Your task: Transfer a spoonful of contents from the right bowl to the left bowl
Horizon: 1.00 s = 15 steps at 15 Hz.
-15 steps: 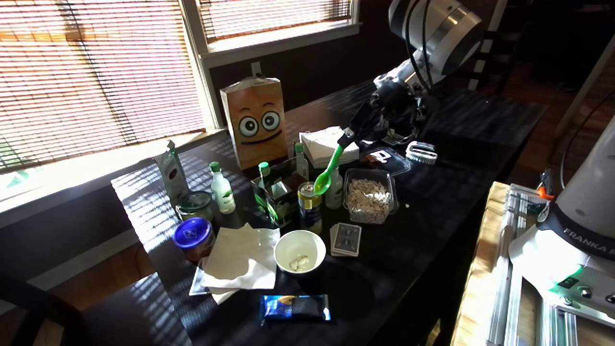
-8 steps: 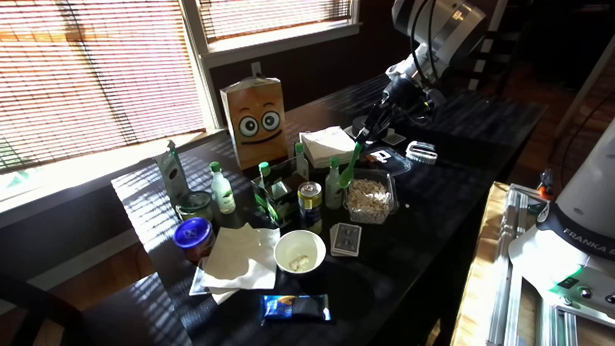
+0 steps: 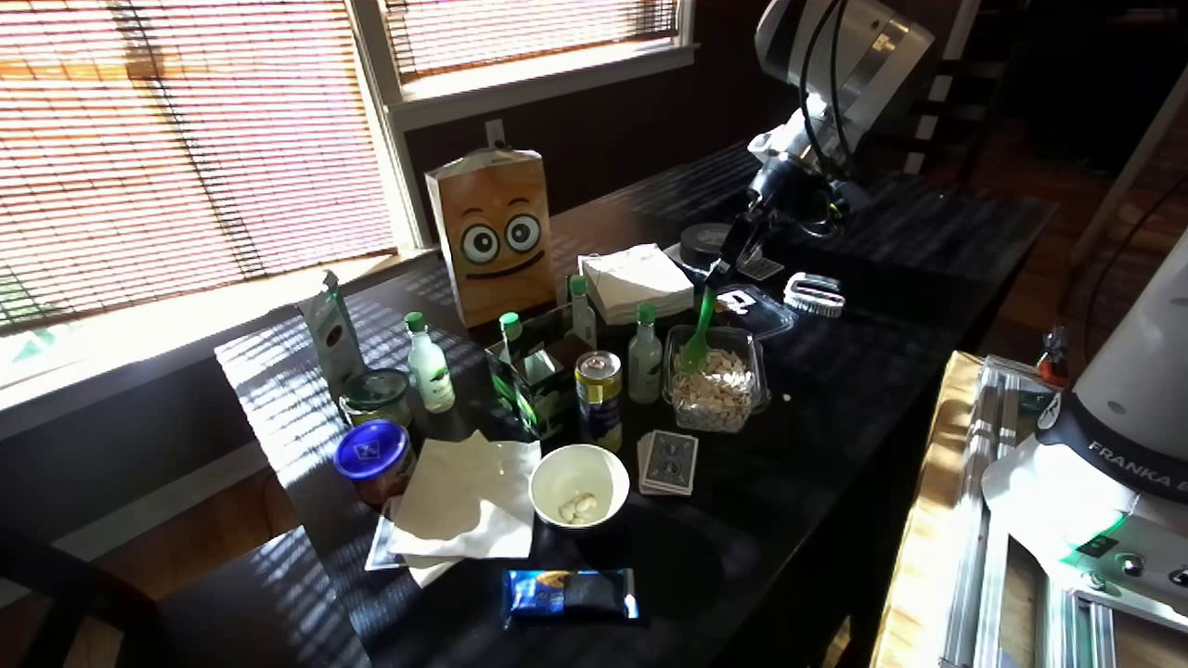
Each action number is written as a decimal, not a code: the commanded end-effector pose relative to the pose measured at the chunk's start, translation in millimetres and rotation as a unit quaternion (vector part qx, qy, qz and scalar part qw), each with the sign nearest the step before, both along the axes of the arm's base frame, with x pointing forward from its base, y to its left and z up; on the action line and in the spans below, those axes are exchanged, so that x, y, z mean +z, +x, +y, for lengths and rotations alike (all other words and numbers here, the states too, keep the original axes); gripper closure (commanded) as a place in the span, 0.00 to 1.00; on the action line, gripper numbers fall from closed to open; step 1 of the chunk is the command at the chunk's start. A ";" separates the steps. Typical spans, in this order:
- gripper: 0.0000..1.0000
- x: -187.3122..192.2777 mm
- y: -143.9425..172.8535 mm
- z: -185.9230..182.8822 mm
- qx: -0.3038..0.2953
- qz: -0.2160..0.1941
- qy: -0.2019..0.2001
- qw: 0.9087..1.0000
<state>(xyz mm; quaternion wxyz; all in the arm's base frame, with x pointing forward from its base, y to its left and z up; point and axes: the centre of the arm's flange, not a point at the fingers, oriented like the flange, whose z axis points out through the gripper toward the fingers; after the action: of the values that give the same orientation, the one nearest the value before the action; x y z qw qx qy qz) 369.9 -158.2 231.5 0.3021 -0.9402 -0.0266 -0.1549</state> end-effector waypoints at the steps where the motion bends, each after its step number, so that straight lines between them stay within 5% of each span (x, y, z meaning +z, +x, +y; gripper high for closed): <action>1: 0.97 -10.1 1.0 -22.6 0.015 0.024 -0.022 0.999; 6: 0.97 -11.9 1.4 -45.2 -0.016 0.023 -0.046 0.999; 10: 0.97 -28.8 7.7 -42.5 -0.048 0.022 -0.109 0.993; 15: 0.97 -59.8 26.5 -23.1 -0.056 0.046 -0.083 0.994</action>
<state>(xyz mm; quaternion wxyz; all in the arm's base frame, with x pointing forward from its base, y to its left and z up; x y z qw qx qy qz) 377.9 -191.1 198.0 0.2075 -0.9687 0.0087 -0.1359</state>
